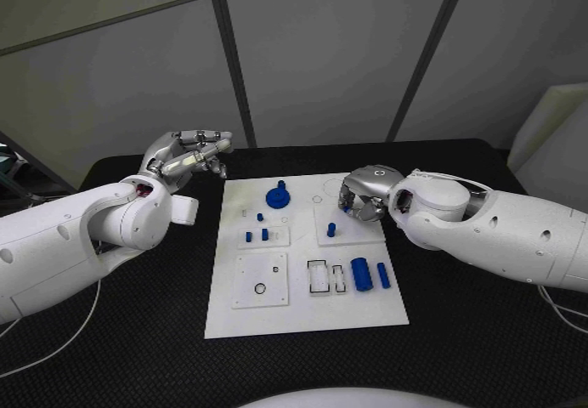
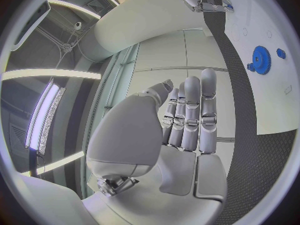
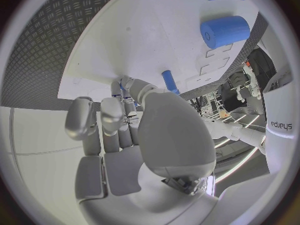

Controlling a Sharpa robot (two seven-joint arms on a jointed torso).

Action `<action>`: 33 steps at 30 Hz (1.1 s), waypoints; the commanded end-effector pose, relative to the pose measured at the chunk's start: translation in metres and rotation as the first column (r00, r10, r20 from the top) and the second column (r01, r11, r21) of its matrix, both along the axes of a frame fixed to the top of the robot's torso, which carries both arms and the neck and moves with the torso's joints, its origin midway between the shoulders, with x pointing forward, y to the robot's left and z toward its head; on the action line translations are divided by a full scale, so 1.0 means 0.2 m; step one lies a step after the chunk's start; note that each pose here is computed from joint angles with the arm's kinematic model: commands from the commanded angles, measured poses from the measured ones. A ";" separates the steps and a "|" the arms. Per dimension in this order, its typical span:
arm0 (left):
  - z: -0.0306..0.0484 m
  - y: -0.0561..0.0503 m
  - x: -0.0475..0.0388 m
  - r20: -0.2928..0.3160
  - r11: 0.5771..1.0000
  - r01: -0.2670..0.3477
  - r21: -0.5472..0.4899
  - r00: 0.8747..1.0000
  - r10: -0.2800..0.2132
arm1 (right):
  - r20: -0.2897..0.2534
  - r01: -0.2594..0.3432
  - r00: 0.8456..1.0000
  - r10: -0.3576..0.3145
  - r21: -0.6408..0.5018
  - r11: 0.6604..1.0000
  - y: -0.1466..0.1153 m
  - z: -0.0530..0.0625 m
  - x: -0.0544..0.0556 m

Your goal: Assemble the parts on the task board

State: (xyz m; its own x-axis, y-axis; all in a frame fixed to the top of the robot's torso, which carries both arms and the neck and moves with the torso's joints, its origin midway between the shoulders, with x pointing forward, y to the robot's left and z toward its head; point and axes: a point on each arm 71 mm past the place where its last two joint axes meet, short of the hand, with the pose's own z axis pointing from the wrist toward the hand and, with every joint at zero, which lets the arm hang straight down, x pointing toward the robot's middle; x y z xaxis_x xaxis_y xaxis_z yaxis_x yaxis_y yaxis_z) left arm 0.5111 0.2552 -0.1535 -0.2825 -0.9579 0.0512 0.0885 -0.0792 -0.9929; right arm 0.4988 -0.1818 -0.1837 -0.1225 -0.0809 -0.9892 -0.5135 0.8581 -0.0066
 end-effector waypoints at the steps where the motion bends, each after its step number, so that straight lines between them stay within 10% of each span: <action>1: 0.007 -0.01 -0.001 0.009 1.000 0.011 -0.003 1.000 -0.011 | 0.038 -0.001 0.999 0.000 0.029 1.000 0.01 0.02 -0.01; 19: 0.003 0.01 -0.001 0.006 1.000 0.004 0.009 1.000 -0.004 | 0.084 -0.004 0.996 -0.006 0.107 0.994 -0.02 0.11 -0.10; 33: 0.001 -0.01 0.002 0.004 1.000 0.011 0.007 1.000 -0.011 | 0.089 -0.146 0.988 0.126 0.274 0.951 0.21 0.24 -0.28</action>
State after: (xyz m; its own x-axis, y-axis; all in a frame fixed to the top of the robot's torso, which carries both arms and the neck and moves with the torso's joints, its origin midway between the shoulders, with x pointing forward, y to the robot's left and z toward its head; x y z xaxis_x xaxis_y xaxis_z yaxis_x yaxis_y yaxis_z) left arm 0.5114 0.2545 -0.1543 -0.2837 -0.9578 0.0457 0.0867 -0.0731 -0.9936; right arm 0.4460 -0.1448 -0.1383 -0.0496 0.1333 -0.9898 -0.6220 0.7713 0.1351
